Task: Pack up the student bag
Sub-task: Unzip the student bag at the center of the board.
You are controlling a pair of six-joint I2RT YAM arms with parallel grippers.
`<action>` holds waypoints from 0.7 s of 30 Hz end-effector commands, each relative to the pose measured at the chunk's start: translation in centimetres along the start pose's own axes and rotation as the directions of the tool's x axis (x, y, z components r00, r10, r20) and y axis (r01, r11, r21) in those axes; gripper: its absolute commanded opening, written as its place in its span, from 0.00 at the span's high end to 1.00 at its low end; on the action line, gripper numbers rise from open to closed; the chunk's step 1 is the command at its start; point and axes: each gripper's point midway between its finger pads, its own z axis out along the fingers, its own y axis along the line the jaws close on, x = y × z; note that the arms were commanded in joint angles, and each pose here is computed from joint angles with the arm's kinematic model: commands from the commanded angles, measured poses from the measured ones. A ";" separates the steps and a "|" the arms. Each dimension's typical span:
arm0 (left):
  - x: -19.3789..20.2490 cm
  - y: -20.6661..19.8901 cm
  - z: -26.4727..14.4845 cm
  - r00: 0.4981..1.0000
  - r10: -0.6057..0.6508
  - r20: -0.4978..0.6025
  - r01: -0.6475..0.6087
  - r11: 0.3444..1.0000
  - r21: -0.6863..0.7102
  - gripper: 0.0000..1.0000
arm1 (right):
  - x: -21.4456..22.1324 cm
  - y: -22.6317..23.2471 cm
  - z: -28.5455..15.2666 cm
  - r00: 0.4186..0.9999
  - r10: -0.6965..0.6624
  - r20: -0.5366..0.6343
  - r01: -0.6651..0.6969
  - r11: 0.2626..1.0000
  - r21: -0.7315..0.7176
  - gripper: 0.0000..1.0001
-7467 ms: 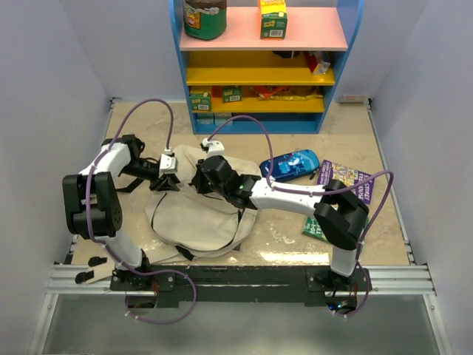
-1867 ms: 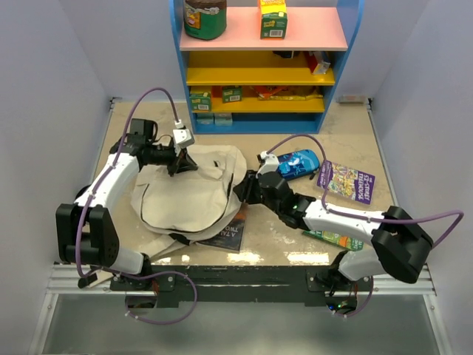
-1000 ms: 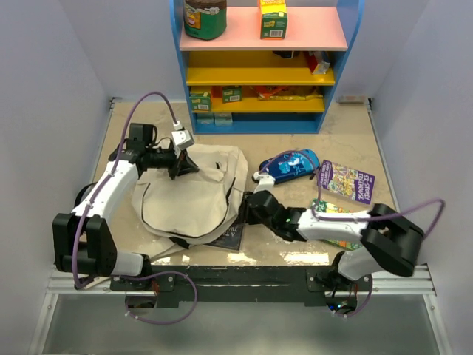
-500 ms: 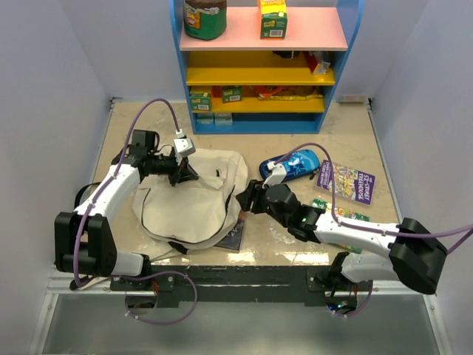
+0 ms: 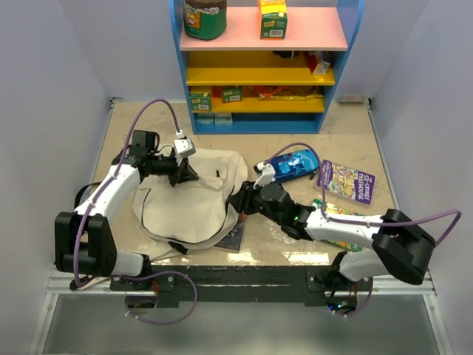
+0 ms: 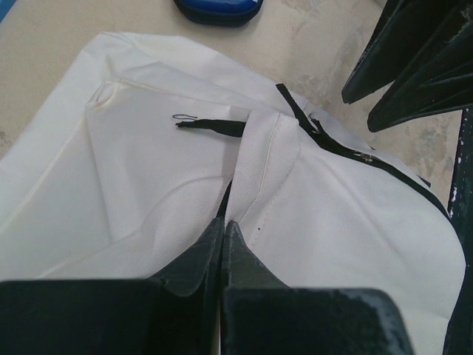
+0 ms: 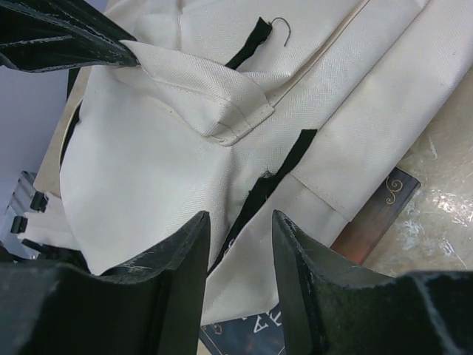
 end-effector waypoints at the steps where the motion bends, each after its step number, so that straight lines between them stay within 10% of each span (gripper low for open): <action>1: -1.9 -0.5 -0.3 0.996 0.067 0.063 -0.068 0.998 0.015 1.00 | -2.0 2.3 0.9 0.999 -0.001 0.055 0.005 0.997 -0.074 0.56; 21: -1.6 -0.6 -0.3 0.996 0.071 0.057 -0.072 0.997 0.018 1.00 | -1.1 2.2 4.1 0.999 -0.021 0.041 0.023 0.998 -0.053 0.68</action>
